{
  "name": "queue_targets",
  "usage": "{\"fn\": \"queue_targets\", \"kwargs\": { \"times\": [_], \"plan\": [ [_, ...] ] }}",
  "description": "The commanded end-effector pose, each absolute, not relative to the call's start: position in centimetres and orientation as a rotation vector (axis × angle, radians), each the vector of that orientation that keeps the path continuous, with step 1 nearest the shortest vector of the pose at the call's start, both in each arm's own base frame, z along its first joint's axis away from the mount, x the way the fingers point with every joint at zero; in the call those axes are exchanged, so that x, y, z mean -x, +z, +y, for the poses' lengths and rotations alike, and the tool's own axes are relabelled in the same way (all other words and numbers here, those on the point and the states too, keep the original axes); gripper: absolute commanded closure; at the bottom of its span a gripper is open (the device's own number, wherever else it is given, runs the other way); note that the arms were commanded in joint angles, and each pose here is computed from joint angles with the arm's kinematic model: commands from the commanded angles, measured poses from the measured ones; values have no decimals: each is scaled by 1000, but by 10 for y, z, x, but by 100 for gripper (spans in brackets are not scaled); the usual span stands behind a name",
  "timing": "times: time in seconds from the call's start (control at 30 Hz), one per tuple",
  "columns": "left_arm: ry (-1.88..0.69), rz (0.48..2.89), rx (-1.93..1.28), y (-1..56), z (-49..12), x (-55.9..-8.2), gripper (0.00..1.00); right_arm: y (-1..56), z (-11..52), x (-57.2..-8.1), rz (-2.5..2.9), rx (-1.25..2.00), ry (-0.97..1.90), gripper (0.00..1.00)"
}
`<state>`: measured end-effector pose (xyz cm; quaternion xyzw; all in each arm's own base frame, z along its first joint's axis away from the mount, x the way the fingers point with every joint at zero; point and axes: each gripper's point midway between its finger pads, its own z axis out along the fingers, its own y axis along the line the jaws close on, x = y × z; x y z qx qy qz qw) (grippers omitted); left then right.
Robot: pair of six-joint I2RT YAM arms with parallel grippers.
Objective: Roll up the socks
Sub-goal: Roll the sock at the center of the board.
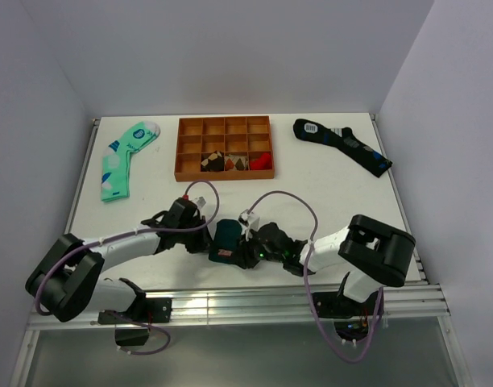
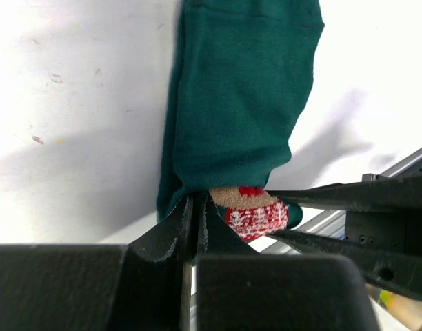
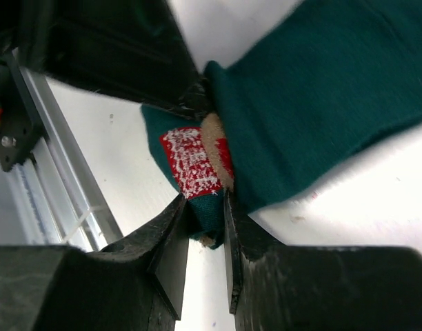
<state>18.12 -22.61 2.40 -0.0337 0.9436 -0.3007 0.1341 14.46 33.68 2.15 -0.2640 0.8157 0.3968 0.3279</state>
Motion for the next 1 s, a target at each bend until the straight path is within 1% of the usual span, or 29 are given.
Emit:
{"fn": "queue_targets", "kwargs": {
  "times": [0.0,0.07,0.17,0.2,0.27,0.3,0.4,0.53,0.67,0.8,0.97],
  "plan": [
    [-781,2647,149,22,-220,-194,93,-8,306,-132,2414,587,970,82],
    [-790,2621,153,25,-222,-195,92,-6,302,-134,2441,551,984,83],
    [-816,2554,165,34,-227,-198,88,-7,292,-131,2496,493,1031,83],
    [-831,2539,156,37,-230,-197,84,-8,288,-131,2521,466,1040,83],
    [-841,2468,158,45,-231,-202,81,-7,286,-132,2560,443,1089,83],
    [-855,2444,141,48,-234,-201,77,-10,282,-129,2604,431,1078,83],
    [-868,2364,144,56,-234,-203,73,-13,282,-128,2703,413,1078,84],
    [-885,2262,142,70,-233,-202,71,-13,278,-126,2770,410,1047,85],
    [-844,2189,115,73,-228,-198,69,-14,265,-122,2841,429,987,84],
    [-888,2089,85,86,-230,-194,67,-5,265,-132,2885,455,960,84],
    [-923,1980,52,90,-229,-184,65,-4,253,-139,3003,496,847,84]
  ]
}}
